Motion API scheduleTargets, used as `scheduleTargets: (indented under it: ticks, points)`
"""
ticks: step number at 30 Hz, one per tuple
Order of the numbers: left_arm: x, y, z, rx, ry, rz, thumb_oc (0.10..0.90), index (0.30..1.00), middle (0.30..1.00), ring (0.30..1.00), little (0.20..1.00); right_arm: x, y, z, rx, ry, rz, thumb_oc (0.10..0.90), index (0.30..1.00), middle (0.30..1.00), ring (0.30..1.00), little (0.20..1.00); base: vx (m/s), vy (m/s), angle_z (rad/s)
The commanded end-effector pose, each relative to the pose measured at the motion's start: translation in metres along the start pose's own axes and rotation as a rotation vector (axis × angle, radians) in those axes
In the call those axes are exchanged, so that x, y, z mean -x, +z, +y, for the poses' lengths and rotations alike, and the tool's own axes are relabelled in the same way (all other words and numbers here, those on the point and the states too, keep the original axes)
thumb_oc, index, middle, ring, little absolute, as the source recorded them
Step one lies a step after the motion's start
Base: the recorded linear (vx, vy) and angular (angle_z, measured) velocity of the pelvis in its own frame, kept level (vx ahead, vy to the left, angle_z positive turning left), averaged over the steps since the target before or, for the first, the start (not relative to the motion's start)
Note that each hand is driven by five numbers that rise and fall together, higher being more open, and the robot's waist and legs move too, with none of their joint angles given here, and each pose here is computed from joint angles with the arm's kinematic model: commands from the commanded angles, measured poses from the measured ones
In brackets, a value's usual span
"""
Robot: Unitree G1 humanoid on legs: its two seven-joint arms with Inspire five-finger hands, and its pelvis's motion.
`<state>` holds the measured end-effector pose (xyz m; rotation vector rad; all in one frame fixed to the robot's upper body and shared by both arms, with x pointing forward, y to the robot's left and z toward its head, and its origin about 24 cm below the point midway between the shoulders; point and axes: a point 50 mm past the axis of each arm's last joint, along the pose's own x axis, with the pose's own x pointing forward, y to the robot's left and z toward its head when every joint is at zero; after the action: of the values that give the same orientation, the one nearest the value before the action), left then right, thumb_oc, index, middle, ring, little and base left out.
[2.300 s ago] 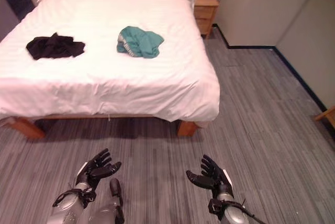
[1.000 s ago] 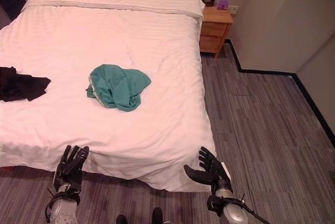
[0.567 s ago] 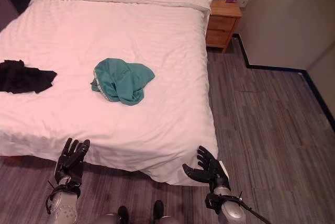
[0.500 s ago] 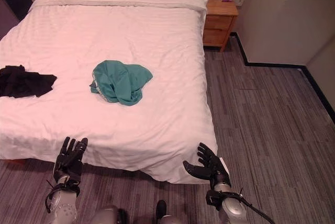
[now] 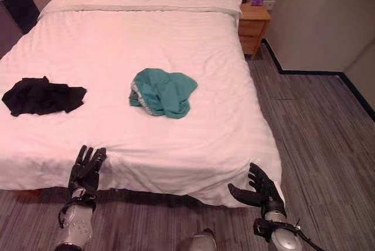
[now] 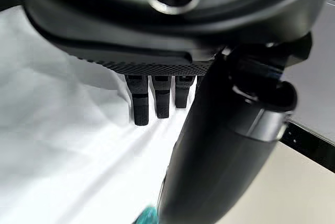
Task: Pick up bed clothes into laundry basket.
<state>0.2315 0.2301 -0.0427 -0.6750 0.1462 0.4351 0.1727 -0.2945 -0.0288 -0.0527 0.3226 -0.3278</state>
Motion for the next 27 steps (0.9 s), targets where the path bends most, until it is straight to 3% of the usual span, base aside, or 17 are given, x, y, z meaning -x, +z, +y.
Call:
scheduleTargets:
  ticks: [1,6,10,17,27]
  points:
    - [-0.026,0.089,-0.042,-0.164,-0.221,-0.32,0.8,0.9,0.9,0.9,0.9,-0.017,0.049,0.045,-0.216,0.111,-0.242,0.8,0.9,0.9,0.9,0.9,-0.16,0.629,-0.36]
    - [-0.023,0.085,-0.041,-0.185,-0.274,-0.288,0.8,0.9,0.9,0.9,0.9,-0.009,0.04,0.041,-0.135,0.171,-0.211,0.8,0.9,0.9,0.9,0.9,-0.04,0.626,-0.59]
    - [-0.02,0.073,-0.038,-0.167,-0.245,-0.259,0.8,0.9,0.9,0.9,0.9,-0.011,0.032,0.037,-0.107,0.137,-0.176,0.8,0.9,0.9,0.9,0.9,-0.04,0.221,-0.1]
    - [0.004,0.053,-0.003,-0.098,-0.149,-0.192,0.8,0.9,0.9,0.9,0.9,-0.014,0.042,0.038,-0.062,0.153,-0.218,0.8,0.9,0.9,0.9,0.9,-0.03,-0.048,-0.36]
    - [0.01,0.033,-0.006,0.023,-0.152,-0.149,0.8,0.9,0.9,0.9,0.9,-0.019,0.053,0.032,-0.029,0.174,-0.246,0.8,0.9,0.9,0.9,0.9,-0.03,-0.126,-0.17]
